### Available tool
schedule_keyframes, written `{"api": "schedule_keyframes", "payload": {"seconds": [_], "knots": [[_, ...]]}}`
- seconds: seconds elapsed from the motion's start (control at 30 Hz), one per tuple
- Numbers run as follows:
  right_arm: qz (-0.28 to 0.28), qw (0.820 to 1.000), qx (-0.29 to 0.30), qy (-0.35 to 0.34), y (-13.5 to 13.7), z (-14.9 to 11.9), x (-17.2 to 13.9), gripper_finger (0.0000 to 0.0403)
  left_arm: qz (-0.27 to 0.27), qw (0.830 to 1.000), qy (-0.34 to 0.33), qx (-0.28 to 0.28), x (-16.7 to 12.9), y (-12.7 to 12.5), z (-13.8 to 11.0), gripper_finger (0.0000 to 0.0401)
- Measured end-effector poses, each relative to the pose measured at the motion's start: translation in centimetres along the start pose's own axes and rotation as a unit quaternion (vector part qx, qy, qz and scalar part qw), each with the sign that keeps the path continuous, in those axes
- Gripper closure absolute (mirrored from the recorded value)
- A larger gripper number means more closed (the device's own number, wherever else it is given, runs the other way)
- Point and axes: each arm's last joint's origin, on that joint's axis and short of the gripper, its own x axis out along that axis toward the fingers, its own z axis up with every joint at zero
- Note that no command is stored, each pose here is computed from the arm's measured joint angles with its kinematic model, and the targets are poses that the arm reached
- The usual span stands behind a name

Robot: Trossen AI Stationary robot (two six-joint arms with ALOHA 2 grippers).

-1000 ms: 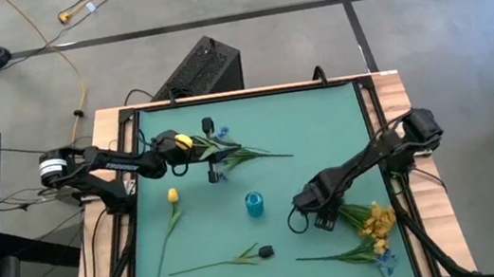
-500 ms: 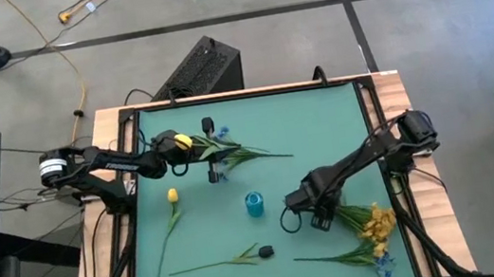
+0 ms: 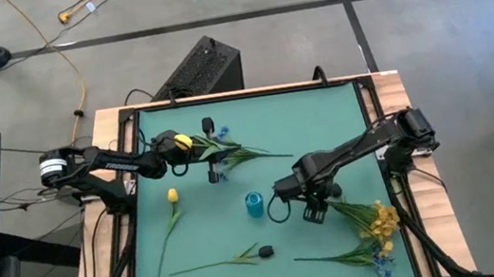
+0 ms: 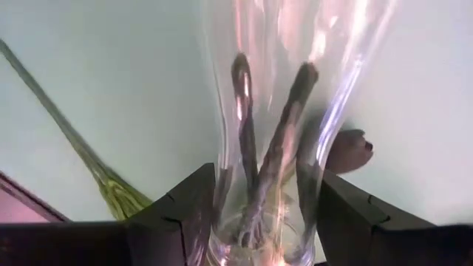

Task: Sort flowers into vase by color
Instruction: Put the top yellow tulip into the transparent vase

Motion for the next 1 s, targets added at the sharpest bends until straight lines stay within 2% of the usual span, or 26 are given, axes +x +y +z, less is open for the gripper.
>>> {"api": "schedule_keyframes", "payload": {"seconds": [0.13,0.33,0.63,0.77,1.0], "knots": [[-0.004,1.000,0.002,0.005,0.1,-0.2,1.4,0.0186,-0.009,1.000,-0.002,-0.001,0.0,-0.1,0.0,0.0401],[-0.009,0.998,-0.002,0.062,0.1,-1.5,3.3,0.0186,-0.014,1.000,-0.005,-0.003,0.0,-0.1,0.1,0.0401],[-0.004,0.989,-0.008,0.147,-1.8,-1.1,2.9,0.0186,-0.011,1.000,-0.021,-0.006,0.0,0.0,0.4,0.0401],[0.002,0.982,-0.007,0.189,-2.5,0.3,2.6,0.0186,-0.010,1.000,-0.026,-0.004,0.0,0.0,0.5,0.0401],[0.075,0.976,-0.049,0.199,-2.1,4.3,2.7,0.0186,-0.004,1.000,-0.027,0.007,0.0,0.1,0.5,0.0401]]}}
